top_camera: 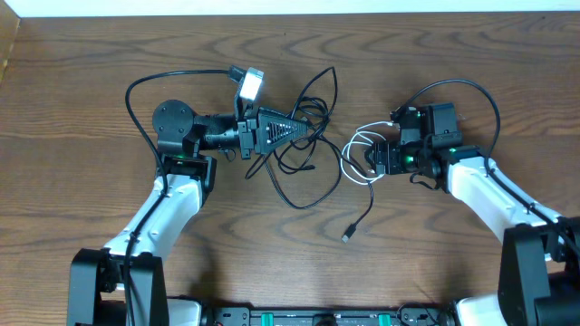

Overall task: Untangle cables
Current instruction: 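Carry the white cable to the table's right edge with the right gripper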

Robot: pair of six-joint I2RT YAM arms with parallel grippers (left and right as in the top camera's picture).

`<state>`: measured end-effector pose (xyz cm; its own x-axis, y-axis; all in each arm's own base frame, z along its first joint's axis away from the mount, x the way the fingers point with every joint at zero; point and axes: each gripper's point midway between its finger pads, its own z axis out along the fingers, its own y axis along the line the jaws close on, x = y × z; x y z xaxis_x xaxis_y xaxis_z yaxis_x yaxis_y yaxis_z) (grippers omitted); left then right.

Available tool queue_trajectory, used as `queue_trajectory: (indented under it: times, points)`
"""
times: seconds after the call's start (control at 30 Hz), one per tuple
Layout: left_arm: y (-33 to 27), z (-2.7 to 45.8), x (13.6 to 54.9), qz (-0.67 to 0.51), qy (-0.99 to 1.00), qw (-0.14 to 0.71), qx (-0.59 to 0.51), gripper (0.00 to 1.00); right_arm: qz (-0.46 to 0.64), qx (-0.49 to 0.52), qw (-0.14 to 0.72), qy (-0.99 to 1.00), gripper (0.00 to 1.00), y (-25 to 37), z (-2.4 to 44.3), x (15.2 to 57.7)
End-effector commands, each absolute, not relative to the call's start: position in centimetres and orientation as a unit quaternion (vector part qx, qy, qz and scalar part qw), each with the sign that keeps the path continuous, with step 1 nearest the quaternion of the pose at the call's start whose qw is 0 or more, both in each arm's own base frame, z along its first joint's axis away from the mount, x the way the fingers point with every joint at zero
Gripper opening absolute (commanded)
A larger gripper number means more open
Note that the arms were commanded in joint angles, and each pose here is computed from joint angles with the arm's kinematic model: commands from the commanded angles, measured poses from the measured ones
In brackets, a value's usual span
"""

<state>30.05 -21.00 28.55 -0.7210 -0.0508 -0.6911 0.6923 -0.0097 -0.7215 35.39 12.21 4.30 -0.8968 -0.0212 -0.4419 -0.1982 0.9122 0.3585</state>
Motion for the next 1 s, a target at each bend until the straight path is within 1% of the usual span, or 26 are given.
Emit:
queue_trajectory:
  times: [0.0, 0.1, 0.17, 0.2, 0.23, 0.33, 0.43, 0.53, 0.63, 0.73, 0.8, 0.87, 0.97]
  points:
    - [-21.0, 29.9, 29.8, -0.66, 0.634, 0.296, 0.273, 0.08, 0.192, -0.061, 0.203, 0.958, 0.74, 12.2, 2.3, 35.2]
    - [-21.0, 29.9, 29.8, -0.66, 0.634, 0.296, 0.273, 0.07, 0.198, -0.062, 0.201, 0.957, 0.63, 12.4, 1.4, 35.5]
    - [-21.0, 29.9, 29.8, -0.66, 0.634, 0.296, 0.273, 0.08, 0.207, -0.065, 0.206, 0.954, 0.31, 12.8, 1.3, 35.9]
    - [-21.0, 29.9, 29.8, -0.66, 0.634, 0.296, 0.273, 0.08, 0.216, -0.069, 0.209, 0.951, 0.11, 13.1, 1.5, 36.0]
    - [-21.0, 29.9, 29.8, -0.66, 0.635, 0.296, 0.273, 0.08, 0.228, -0.073, 0.215, 0.947, 0.01, 13.5, 2.0, 36.2]
    - [-21.0, 29.9, 29.8, -0.66, 0.634, 0.296, 0.273, 0.08, 0.253, -0.082, 0.237, 0.934, 0.01, 14.3, 3.4, 37.0]
    - [-21.0, 29.9, 29.8, -0.66, 0.634, 0.296, 0.273, 0.08, 0.252, -0.079, 0.274, 0.925, 0.01, 13.4, 5.9, 38.6]
    - [-21.0, 29.9, 29.8, -0.66, 0.634, 0.296, 0.273, 0.08, 0.247, -0.066, 0.326, 0.91, 0.01, 11.6, 9.9, 40.1]
    - [-21.0, 29.9, 29.8, -0.66, 0.635, 0.296, 0.273, 0.08, 0.228, -0.044, 0.4, 0.886, 0.01, 8.3, 15.6, 41.5]
    - [-21.0, 29.9, 29.8, -0.66, 0.634, 0.296, 0.273, 0.08, 0.162, 0.004, 0.48, 0.862, 0.01, 2.8, 21.0, 41.8]
    - [-21.0, 29.9, 29.8, -0.66, 0.634, 0.296, 0.273, 0.08, 0.101, 0.05, 0.518, 0.848, 0.01, -1.3, 23.6, 41.2]
    - [-21.0, 29.9, 29.8, -0.66, 0.634, 0.296, 0.273, 0.08, 0.038, 0.1, 0.541, 0.834, 0.01, -5.3, 25.4, 40.1]
    - [-21.0, 29.9, 29.8, -0.66, 0.634, 0.296, 0.273, 0.08, -0.022, 0.155, 0.552, 0.819, 0.01, -9.6, 26.8, 38.3]
